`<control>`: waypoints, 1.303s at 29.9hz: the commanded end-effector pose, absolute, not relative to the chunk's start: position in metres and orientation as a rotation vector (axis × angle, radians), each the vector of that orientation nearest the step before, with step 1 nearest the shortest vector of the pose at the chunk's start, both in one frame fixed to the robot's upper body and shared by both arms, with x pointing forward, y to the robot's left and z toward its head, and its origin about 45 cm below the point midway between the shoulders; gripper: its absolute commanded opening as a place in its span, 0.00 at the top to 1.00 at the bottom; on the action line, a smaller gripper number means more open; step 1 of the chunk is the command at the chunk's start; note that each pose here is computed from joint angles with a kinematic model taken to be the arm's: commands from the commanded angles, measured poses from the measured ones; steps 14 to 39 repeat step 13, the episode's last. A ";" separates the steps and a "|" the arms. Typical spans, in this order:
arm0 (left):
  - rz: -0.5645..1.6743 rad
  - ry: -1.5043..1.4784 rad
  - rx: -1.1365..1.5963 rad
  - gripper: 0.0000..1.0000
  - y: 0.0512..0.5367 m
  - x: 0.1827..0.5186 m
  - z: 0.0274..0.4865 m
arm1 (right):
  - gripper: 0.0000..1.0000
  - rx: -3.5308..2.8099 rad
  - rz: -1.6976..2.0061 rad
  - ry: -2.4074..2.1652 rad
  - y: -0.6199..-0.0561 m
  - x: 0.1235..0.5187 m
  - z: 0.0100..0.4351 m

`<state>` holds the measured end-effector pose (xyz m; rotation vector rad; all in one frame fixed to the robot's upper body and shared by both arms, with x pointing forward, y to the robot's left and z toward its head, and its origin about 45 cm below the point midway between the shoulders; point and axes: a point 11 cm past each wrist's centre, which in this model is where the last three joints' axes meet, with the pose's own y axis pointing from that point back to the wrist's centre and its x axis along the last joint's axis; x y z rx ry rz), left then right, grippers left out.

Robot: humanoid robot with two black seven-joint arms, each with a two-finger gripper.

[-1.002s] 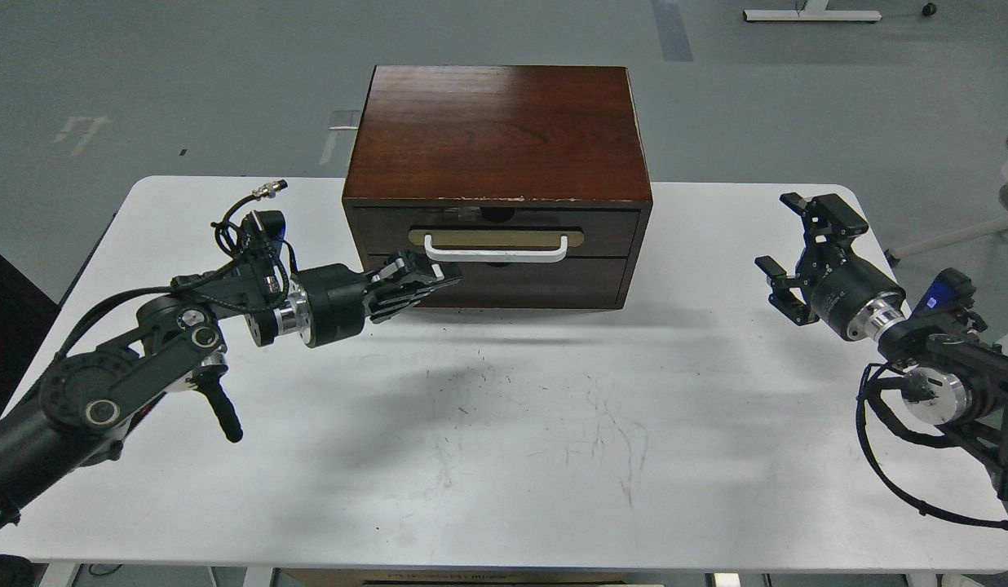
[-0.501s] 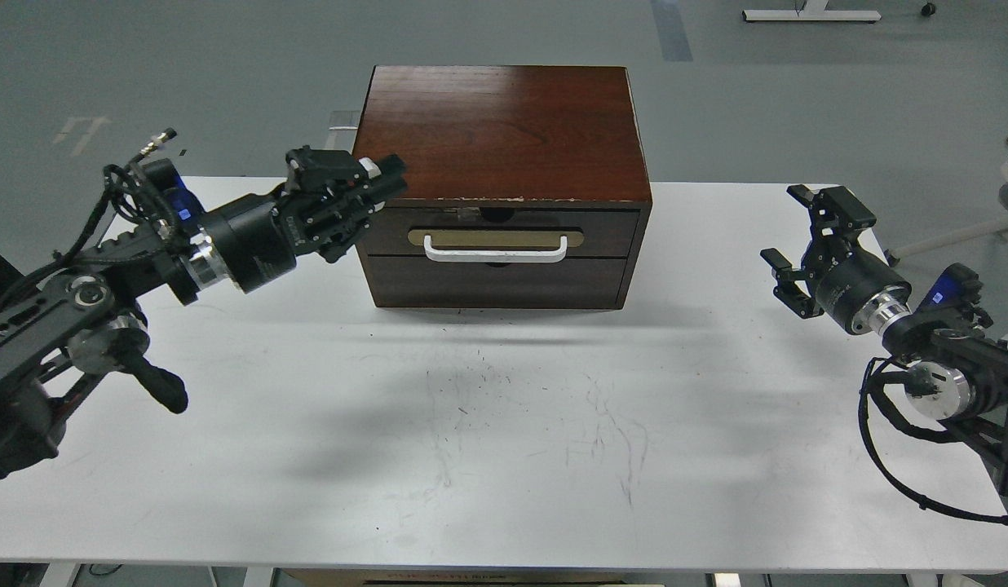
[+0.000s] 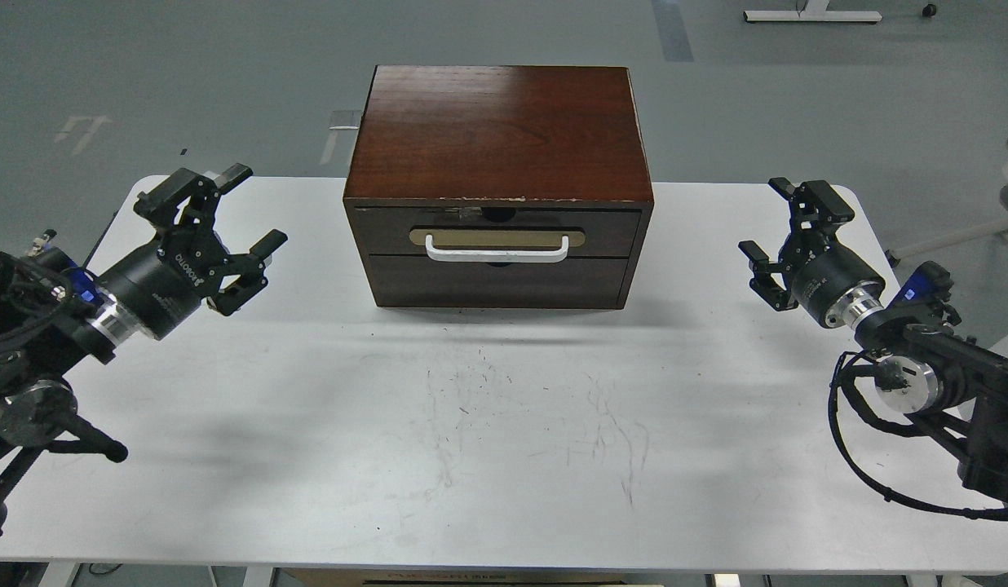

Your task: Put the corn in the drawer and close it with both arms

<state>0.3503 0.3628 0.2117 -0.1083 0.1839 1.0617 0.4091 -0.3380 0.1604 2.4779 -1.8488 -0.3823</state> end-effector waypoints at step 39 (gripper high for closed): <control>1.156 0.281 -0.082 0.00 0.378 0.338 0.168 | 0.00 2.507 -0.417 -1.849 -0.329 0.409 0.159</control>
